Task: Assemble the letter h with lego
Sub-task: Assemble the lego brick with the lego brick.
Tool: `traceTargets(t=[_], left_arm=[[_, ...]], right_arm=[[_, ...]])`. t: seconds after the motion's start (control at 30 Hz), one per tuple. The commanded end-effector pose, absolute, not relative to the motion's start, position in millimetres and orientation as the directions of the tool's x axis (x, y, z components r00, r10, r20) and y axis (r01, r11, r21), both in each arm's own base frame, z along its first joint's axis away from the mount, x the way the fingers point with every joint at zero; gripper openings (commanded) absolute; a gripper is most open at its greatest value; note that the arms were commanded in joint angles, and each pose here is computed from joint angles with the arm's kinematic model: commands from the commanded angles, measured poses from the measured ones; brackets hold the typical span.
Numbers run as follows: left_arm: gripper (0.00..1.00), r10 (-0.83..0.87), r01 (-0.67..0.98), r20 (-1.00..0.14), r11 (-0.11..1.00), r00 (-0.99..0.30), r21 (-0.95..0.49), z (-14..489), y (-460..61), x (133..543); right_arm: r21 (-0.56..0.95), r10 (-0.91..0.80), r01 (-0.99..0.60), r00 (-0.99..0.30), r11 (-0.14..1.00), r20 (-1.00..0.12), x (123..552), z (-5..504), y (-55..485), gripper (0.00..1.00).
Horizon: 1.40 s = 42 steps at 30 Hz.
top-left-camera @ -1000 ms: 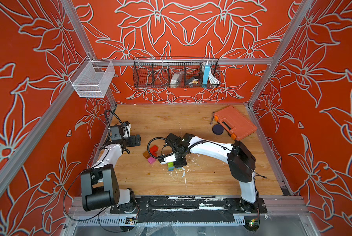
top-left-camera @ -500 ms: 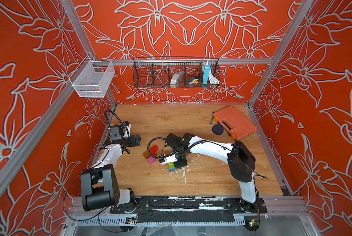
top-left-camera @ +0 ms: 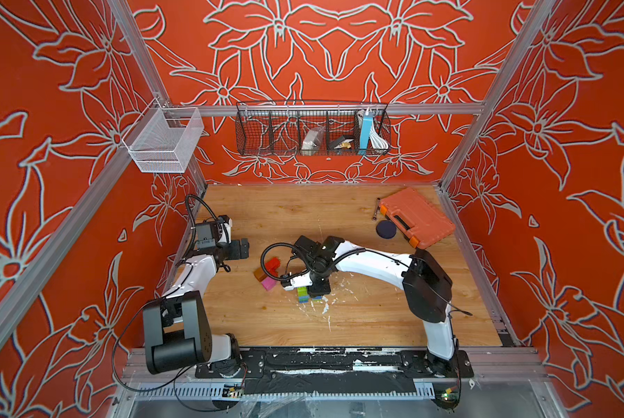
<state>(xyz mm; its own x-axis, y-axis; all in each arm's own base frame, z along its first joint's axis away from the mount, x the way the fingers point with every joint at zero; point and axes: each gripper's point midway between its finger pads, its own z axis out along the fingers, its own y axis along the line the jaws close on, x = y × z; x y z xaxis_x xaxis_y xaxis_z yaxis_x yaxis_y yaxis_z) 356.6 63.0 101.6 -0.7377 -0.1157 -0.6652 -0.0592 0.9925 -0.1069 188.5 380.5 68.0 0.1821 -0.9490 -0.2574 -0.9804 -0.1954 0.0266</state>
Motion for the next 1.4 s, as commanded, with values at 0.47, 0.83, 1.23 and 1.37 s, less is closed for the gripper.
traceTargets(t=[0.47, 0.83, 1.23, 1.37], left_arm=[[1.00, -0.112, -0.070, -0.677, 0.994, -0.727, -0.089, 107, 68, 358], [1.00, -0.102, -0.066, -0.704, 0.995, -0.703, -0.077, 111, 68, 356], [1.00, -0.100, -0.064, -0.703, 0.995, -0.704, -0.077, 111, 68, 356], [1.00, -0.101, -0.065, -0.700, 0.995, -0.707, -0.078, 110, 68, 357]], right_arm=[[0.083, -0.969, -0.984, -0.168, 0.156, -0.179, 187, 39, 375, 0.23], [0.056, -0.987, -0.987, -0.156, 0.153, -0.038, 187, 16, 354, 0.22], [0.043, -0.978, -0.980, -0.188, 0.193, 0.087, 174, -14, 319, 0.21], [0.012, -0.976, -0.982, -0.184, 0.186, 0.114, 179, -15, 315, 0.21]])
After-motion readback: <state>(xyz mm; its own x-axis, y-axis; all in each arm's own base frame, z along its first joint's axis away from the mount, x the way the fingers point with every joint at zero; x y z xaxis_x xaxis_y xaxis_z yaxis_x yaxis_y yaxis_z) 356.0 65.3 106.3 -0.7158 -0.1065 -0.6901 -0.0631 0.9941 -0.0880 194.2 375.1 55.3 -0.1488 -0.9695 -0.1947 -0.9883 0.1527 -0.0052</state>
